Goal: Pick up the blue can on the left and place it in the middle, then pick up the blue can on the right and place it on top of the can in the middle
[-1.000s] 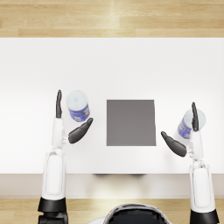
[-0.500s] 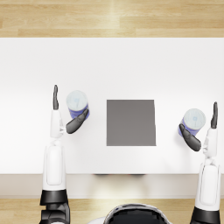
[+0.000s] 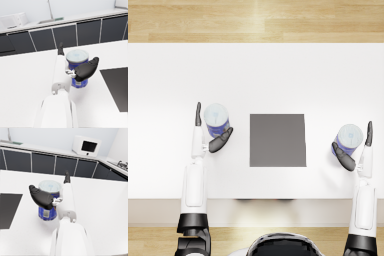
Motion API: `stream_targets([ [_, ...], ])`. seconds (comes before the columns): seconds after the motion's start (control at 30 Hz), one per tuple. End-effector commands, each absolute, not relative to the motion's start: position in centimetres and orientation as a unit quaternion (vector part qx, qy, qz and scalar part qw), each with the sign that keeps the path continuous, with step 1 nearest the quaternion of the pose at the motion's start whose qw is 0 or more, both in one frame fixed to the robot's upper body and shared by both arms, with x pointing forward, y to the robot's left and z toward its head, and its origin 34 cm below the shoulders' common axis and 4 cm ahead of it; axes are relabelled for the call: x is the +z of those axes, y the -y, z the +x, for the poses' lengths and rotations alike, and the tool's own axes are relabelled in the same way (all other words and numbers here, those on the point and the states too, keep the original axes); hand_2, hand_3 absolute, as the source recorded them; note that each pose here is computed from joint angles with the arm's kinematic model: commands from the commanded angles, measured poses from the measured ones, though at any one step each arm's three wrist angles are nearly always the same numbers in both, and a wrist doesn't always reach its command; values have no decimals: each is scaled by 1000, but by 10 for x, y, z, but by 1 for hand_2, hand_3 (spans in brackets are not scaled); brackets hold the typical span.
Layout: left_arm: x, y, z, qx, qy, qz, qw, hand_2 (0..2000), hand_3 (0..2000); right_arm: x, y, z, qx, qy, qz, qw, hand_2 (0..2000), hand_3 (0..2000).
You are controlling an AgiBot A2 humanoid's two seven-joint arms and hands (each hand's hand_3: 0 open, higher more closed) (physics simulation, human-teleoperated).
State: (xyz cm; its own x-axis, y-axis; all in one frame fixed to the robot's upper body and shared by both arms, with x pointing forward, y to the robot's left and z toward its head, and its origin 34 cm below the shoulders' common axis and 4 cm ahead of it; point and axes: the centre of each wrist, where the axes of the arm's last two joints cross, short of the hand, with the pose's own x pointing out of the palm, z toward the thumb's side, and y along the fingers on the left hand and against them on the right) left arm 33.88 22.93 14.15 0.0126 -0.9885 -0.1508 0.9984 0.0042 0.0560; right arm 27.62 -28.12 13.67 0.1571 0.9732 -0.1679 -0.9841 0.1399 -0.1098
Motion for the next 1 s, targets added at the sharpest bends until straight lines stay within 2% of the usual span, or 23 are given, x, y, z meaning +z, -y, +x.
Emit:
stream_targets([
  [0.03,138,-228,346,-702,-42,63,708,0,0,127,282,281,649,-40,-81,755,0,0],
  [0.33,118,-225,356,-701,-70,23,709,0,0,108,283,295,645,-60,-41,761,0,0],
  [0.63,112,-227,363,-693,-74,-4,717,0,0,86,283,301,642,-84,-2,762,0,0],
  [0.97,112,-226,371,-687,-73,-23,722,0,0,82,278,309,650,-87,11,754,0,0],
  [1.0,111,-225,371,-688,-75,-24,721,1361,327,82,278,308,652,-86,11,753,1361,327],
])
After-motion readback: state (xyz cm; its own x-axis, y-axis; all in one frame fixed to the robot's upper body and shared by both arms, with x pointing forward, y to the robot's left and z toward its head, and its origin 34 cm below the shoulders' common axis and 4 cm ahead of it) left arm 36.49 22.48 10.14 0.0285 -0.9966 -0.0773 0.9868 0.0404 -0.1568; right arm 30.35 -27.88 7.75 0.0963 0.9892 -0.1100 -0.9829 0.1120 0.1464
